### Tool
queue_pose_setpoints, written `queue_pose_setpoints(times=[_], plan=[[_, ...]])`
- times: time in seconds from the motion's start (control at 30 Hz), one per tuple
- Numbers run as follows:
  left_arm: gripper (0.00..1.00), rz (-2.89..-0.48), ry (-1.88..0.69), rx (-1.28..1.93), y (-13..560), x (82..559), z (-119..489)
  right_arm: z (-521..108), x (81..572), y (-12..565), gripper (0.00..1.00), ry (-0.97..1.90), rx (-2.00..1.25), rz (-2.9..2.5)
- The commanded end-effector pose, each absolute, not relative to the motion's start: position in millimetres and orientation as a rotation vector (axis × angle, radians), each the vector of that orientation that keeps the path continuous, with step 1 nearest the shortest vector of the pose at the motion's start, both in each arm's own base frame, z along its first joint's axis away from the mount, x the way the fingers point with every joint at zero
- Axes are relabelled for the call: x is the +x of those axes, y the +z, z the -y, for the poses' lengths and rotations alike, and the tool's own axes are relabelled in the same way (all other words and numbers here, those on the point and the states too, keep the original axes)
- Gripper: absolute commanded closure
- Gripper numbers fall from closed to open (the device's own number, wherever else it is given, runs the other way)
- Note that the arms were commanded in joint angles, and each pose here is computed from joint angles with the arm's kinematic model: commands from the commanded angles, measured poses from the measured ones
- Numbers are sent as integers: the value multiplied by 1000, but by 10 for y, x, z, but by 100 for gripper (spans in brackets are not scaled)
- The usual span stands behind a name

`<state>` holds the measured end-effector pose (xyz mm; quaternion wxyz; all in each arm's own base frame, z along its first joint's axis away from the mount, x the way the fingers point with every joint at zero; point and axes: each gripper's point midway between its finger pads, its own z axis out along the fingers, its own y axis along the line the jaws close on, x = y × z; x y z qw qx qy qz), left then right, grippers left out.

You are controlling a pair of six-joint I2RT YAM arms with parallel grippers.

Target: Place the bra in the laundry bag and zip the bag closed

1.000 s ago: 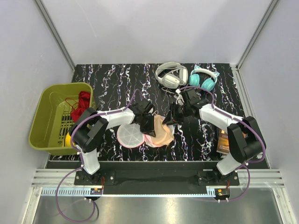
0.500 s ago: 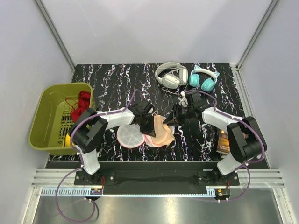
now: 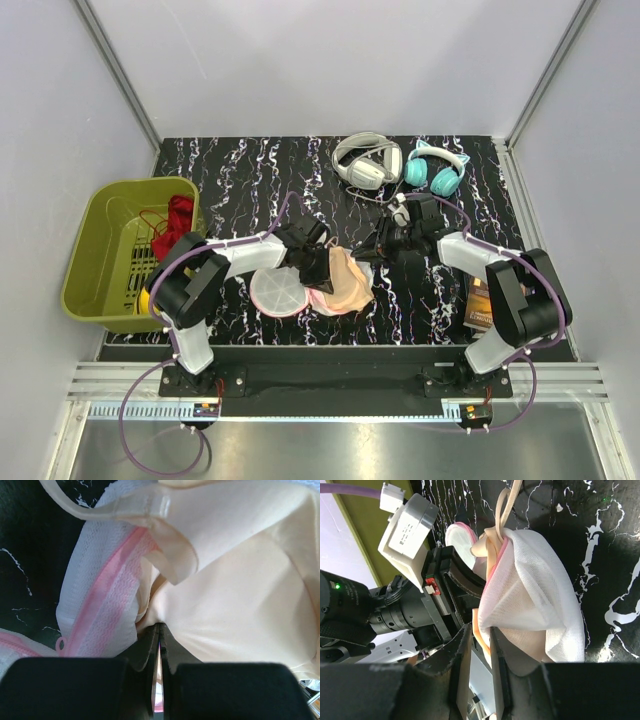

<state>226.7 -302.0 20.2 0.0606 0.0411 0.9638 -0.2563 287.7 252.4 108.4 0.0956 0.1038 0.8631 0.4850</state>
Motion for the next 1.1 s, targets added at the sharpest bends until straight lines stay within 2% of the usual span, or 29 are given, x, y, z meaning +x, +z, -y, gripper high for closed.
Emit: queue_pose_setpoints(times=[0.0,0.37,0.43,0.47,0.6,0.83,1.07], plan=[[93,-2988,-661,141,2,2115,2822,-2571,2933,1138,73,1495,284,-2527],[93,-2984,-645,147,-2,2111,2793,-2544,2916,974,80,1459,287,-2559],[93,-2981,-639,150,2,2117,2787,-2533,2921,945,85,1449,296,-2564],[93,-2980,-640,150,7,2118,2788,-2532,2920,939,92,1447,293,-2565],[94,-2982,-629,145,1,2117,2775,-2526,2922,987,100,1436,292,-2560],[95,-3013,-554,121,-63,2111,2695,-2305,2779,1283,100,1285,317,-2599],[96,-2986,-498,145,16,2216,2670,-2149,2589,1324,100,1216,354,-2657]])
